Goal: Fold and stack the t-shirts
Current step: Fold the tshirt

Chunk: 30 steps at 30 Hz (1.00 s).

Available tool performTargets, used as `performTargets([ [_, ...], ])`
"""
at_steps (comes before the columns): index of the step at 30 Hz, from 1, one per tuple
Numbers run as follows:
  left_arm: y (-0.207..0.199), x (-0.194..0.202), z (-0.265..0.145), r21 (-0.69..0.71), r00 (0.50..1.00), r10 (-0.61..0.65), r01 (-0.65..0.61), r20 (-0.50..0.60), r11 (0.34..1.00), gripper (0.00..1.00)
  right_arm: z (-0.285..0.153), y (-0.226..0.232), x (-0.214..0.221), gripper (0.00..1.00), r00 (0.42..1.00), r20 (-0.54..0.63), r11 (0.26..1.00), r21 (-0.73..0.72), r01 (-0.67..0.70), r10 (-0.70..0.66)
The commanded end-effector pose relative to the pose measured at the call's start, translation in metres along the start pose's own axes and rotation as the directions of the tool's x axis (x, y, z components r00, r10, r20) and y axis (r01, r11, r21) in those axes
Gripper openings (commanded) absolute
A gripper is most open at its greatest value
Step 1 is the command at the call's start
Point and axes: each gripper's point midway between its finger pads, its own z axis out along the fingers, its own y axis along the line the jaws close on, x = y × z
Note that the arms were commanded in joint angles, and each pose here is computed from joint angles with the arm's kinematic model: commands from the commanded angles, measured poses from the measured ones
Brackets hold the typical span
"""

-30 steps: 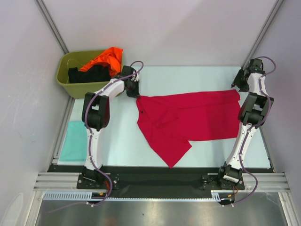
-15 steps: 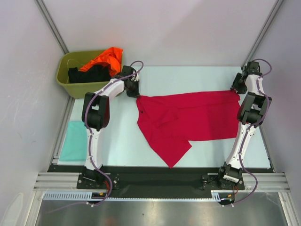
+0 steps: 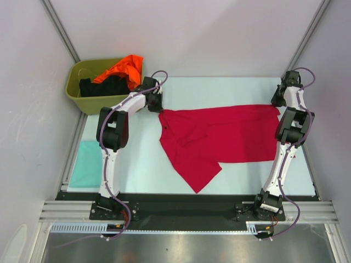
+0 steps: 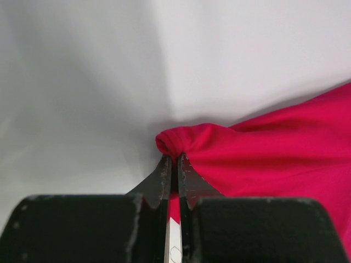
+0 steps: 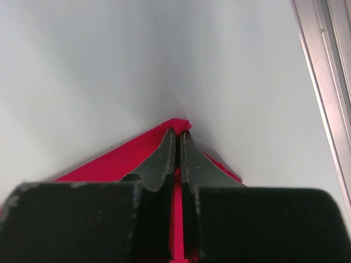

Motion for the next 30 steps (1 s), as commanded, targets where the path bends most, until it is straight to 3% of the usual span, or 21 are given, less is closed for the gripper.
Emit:
performTargets([
  [1, 0.014, -0.036, -0.005, -0.071, 0.992, 0.005, 0.004, 0.125, 0.997, 0.00, 0.020, -0.029, -0.004, 0.00, 0.999, 0.037, 0.991, 0.135, -0.027, 0.022],
  [6, 0.015, -0.051, -0.008, -0.093, 0.985, 0.024, -0.008, 0.169, 0.996, 0.00, 0.017, -0.015, -0.005, 0.01, 0.999, 0.028, 0.997, 0.079, -0.028, 0.026],
  [7, 0.016, -0.054, -0.009, -0.100, 0.984, 0.027, -0.010, 0.174, 0.995, 0.02, 0.014, -0.012, -0.007, 0.11, 0.999, 0.027, 0.997, 0.072, -0.030, 0.028],
  [9, 0.011, -0.059, -0.015, -0.096, 0.982, 0.040, -0.022, 0.183, 0.995, 0.20, 0.001, -0.003, -0.011, 0.25, 0.999, 0.024, 0.997, 0.065, -0.029, 0.027],
  [10, 0.010, -0.062, -0.019, -0.103, 0.980, 0.046, -0.027, 0.191, 0.994, 0.26, -0.006, 0.001, -0.010, 0.39, 0.999, 0.014, 0.997, 0.062, -0.043, 0.042],
  [12, -0.001, -0.068, -0.033, -0.100, 0.974, 0.076, -0.056, 0.215, 0.993, 0.41, -0.027, 0.010, -0.022, 0.56, 0.998, 0.039, 0.998, 0.050, -0.044, 0.042],
  [15, -0.015, -0.072, -0.051, -0.114, 0.964, 0.115, -0.090, 0.238, 0.989, 0.55, -0.059, 0.008, -0.034, 0.69, 0.997, 0.054, 0.994, 0.084, -0.067, 0.062],
  [19, -0.032, -0.073, -0.095, -0.133, 0.952, 0.140, -0.107, 0.272, 0.985, 0.58, -0.102, -0.005, -0.041, 0.78, 0.993, 0.069, 0.983, 0.149, -0.108, 0.098],
  [24, -0.058, -0.040, -0.144, -0.138, 0.944, 0.165, -0.130, 0.286, 0.982, 0.60, -0.148, -0.008, -0.043, 0.81, 0.983, 0.111, 0.973, 0.166, -0.161, 0.144],
  [30, -0.103, 0.062, -0.198, -0.046, 0.956, 0.158, -0.151, 0.246, 0.987, 0.56, -0.185, 0.018, -0.005, 0.83, 0.984, 0.058, 0.979, 0.104, -0.176, 0.170],
])
